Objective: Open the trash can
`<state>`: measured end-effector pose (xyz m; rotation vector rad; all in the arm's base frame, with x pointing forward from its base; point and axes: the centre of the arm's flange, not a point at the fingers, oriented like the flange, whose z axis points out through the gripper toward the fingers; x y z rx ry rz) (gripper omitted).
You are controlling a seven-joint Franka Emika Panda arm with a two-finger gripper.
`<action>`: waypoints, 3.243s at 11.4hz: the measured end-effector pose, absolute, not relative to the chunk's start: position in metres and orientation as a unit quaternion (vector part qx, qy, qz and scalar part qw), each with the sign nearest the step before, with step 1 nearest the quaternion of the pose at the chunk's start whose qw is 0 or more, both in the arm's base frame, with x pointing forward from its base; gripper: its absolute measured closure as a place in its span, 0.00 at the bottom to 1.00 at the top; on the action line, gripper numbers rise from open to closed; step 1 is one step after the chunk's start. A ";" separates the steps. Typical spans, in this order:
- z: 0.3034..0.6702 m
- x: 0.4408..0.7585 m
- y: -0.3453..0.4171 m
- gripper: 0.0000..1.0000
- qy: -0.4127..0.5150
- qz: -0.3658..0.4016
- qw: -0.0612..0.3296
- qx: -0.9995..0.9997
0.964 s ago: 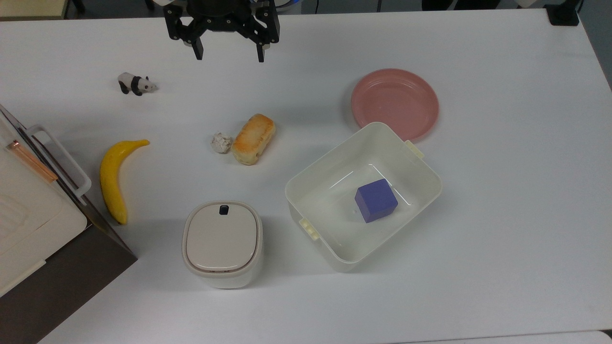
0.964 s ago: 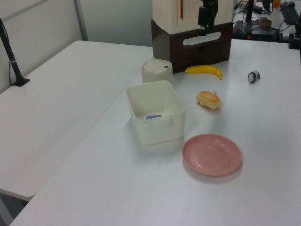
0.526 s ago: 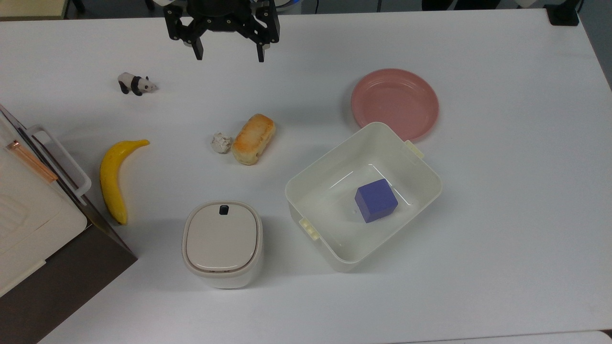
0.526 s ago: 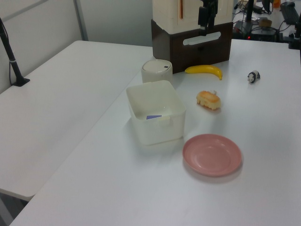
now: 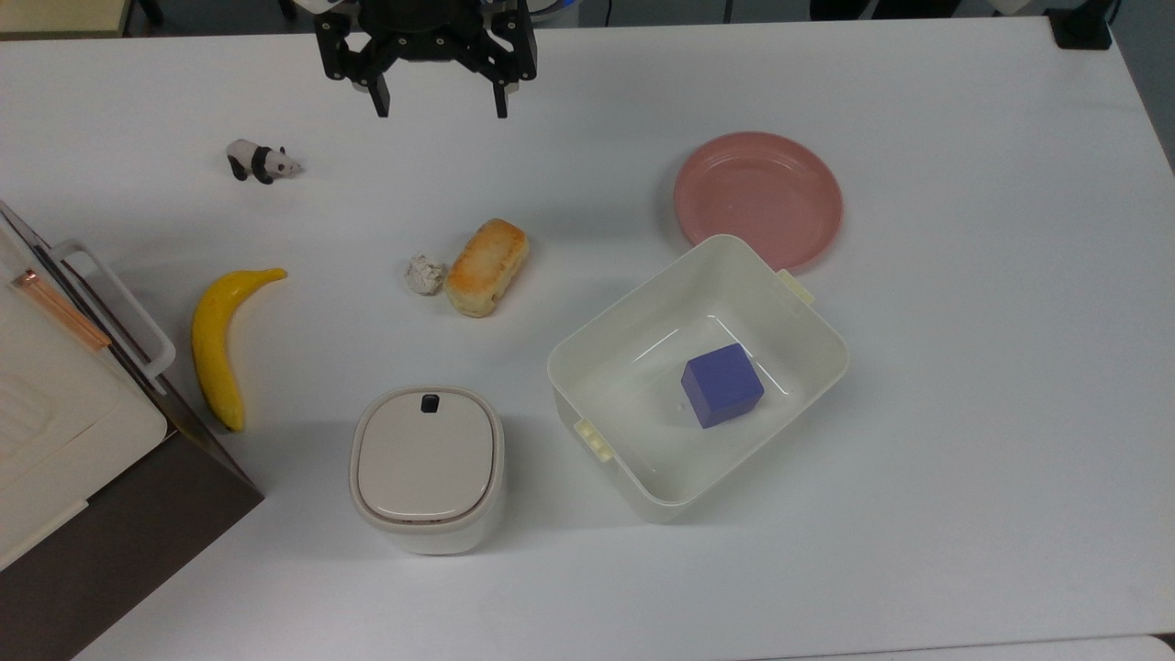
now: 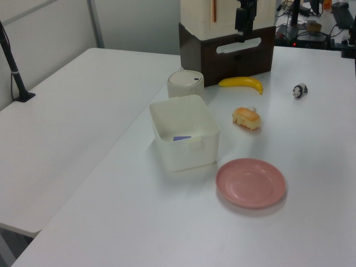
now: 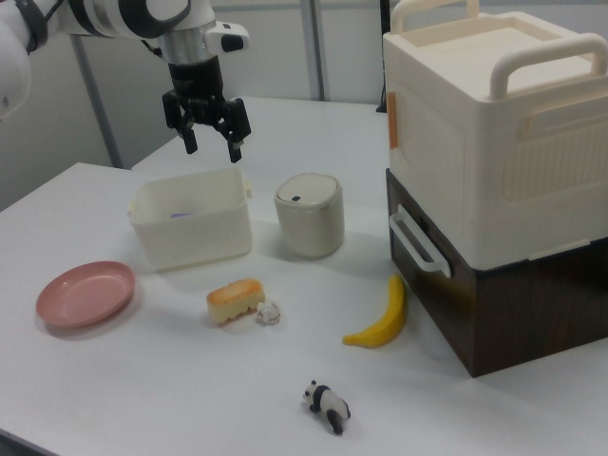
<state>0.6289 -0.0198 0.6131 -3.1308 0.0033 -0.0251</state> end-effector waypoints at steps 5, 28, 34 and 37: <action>0.613 0.629 -0.020 0.00 -0.002 -0.008 0.005 -1.000; 0.495 0.715 -0.025 0.99 -0.010 -0.117 -0.015 -0.993; 0.491 0.742 -0.025 0.99 0.064 -0.229 0.006 -0.971; 0.470 0.753 -0.025 0.99 0.059 -0.251 0.003 -0.966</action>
